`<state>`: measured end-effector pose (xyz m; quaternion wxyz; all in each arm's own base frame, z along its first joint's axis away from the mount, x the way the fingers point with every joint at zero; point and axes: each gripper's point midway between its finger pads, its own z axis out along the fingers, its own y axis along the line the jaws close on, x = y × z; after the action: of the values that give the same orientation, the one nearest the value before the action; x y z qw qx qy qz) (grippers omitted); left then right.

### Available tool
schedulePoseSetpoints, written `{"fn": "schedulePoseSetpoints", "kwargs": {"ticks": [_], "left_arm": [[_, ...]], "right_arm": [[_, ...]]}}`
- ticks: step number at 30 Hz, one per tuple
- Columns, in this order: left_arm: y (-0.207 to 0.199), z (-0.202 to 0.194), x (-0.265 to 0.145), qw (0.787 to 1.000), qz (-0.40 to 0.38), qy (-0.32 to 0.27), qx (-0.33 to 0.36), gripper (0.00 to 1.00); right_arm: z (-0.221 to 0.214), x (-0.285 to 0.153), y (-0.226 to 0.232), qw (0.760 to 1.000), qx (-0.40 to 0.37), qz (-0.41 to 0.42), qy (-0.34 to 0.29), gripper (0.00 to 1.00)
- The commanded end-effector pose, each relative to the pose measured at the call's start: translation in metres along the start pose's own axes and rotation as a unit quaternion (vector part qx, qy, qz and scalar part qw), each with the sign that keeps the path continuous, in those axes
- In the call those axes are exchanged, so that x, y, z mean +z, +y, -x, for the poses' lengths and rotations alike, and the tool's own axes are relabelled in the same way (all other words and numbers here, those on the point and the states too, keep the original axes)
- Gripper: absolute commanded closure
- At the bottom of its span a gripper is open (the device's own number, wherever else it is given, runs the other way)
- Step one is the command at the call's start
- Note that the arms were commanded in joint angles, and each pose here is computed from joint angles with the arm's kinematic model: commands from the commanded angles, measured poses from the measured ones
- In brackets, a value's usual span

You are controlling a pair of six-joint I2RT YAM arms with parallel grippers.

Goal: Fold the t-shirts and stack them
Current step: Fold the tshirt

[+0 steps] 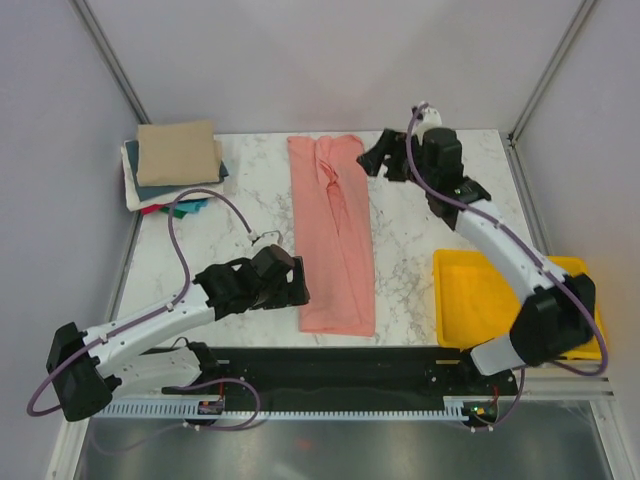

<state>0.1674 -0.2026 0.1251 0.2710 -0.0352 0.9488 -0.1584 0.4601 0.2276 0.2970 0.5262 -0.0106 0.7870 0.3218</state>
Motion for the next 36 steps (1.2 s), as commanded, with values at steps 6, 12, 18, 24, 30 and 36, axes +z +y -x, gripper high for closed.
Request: {"fn": "schedulePoseSetpoints", "kwargs": {"ticks": [6,12,18,24,30,36], "left_arm": [[-0.002,-0.038,0.025,0.996,-0.064,0.040,-0.039,0.12],[0.000,-0.064,0.043,0.992,-0.083,0.072,-0.063,0.14],[-0.001,-0.071,0.055,0.990,-0.087,0.078,-0.072,0.15],[-0.001,-0.068,0.060,0.992,-0.076,0.073,-0.067,0.16],[0.001,-0.066,0.069,0.995,-0.058,0.070,-0.041,0.22],[0.002,-0.070,0.081,0.996,-0.029,0.075,-0.025,0.24]], "right_arm": [[-0.242,-0.154,-0.033,0.962,0.102,-0.129,0.219,0.23],[-0.303,-0.215,-0.024,0.949,0.161,-0.104,0.249,0.35],[-0.349,-0.223,-0.021,0.937,0.163,-0.093,0.294,0.38],[-0.365,-0.219,-0.024,0.934,0.151,-0.104,0.308,0.40],[-0.371,-0.215,-0.024,0.933,0.137,-0.106,0.316,0.47],[-0.382,-0.215,-0.025,0.928,0.118,-0.111,0.336,0.56]]}}
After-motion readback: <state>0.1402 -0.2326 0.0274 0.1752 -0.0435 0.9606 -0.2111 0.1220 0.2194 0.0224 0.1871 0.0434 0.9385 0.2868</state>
